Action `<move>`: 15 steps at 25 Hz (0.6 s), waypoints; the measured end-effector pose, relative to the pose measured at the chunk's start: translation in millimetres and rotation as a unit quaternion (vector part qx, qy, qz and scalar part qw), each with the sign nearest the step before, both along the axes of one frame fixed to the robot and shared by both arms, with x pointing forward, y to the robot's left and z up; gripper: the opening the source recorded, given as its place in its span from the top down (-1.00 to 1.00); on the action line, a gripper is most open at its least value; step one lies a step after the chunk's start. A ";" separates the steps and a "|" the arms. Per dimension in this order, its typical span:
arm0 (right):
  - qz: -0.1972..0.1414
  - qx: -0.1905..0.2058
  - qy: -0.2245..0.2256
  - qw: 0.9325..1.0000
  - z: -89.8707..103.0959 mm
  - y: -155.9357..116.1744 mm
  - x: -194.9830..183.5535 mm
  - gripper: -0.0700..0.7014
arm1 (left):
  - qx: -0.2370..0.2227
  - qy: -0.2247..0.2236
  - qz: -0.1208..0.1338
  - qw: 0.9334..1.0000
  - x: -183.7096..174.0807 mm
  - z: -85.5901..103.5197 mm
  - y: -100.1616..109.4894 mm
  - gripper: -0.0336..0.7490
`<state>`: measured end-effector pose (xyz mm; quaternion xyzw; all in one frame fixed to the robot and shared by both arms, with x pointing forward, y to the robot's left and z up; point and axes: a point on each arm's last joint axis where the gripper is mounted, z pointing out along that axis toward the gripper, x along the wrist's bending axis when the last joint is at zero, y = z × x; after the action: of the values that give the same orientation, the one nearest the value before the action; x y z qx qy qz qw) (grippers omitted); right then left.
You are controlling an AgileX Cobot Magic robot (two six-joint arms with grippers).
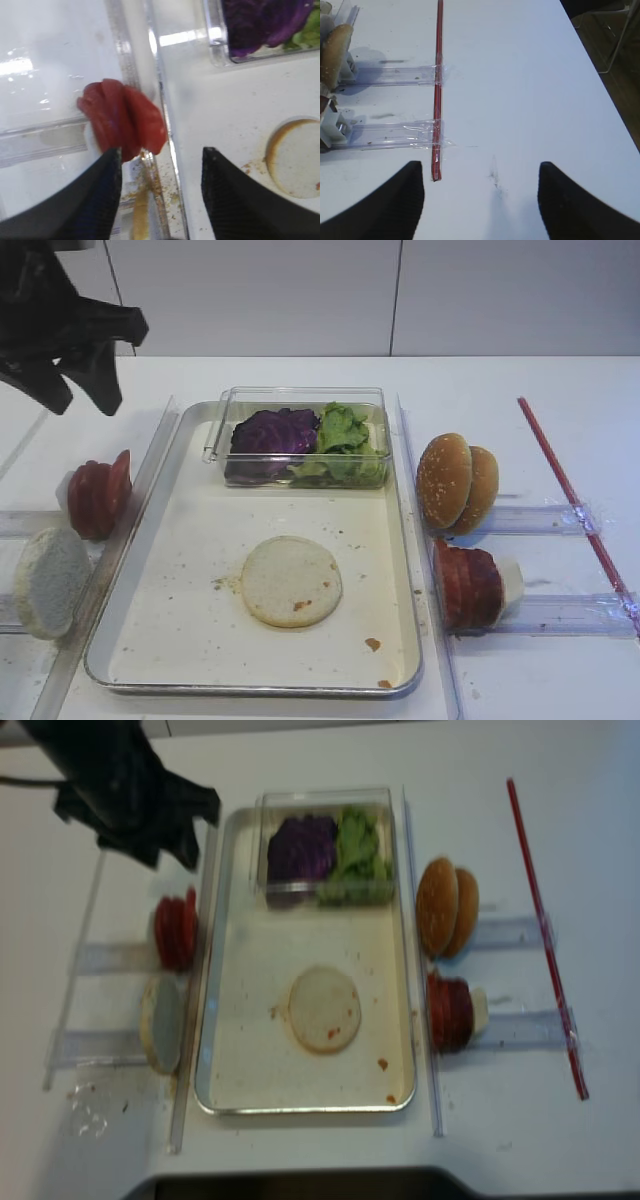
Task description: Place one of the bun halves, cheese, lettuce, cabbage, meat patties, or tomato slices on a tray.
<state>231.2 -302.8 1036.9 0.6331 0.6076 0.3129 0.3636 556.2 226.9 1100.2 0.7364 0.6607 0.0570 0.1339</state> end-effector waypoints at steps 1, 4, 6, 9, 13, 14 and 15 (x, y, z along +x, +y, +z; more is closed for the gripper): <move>0.000 0.000 0.000 1.000 0.0 0.0 0.0 -0.50 | 0.002 0.001 0.011 1.000 -1.8 -0.2 8.1 0.03; 0.000 0.000 0.000 1.000 0.0 0.0 0.0 -0.50 | 0.003 0.004 0.044 0.999 -9.9 -0.3 30.8 0.03; 0.000 0.000 0.000 1.000 0.0 0.0 0.0 -0.50 | 0.004 0.003 0.062 0.998 -15.6 1.2 42.5 0.03; 0.000 0.000 0.000 1.000 0.0 0.0 0.0 -0.50 | 0.011 -0.004 0.071 0.997 -23.3 5.1 52.9 0.03; 0.000 0.000 0.000 1.000 0.0 0.0 0.0 -0.50 | 0.037 0.000 0.065 0.997 -39.4 1.5 58.6 0.03; 0.000 0.000 0.000 1.000 0.0 0.0 0.0 -0.50 | 0.038 -0.001 0.063 0.997 -45.3 1.8 59.0 0.03; 0.000 0.000 0.000 1.000 0.0 0.0 0.0 -0.50 | 0.043 0.000 0.063 0.997 -52.4 1.1 60.2 0.03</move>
<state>231.2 -302.8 1036.9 0.6331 0.6076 0.3129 0.3636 503.7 287.1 1101.3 0.6983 0.7028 0.0936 0.0986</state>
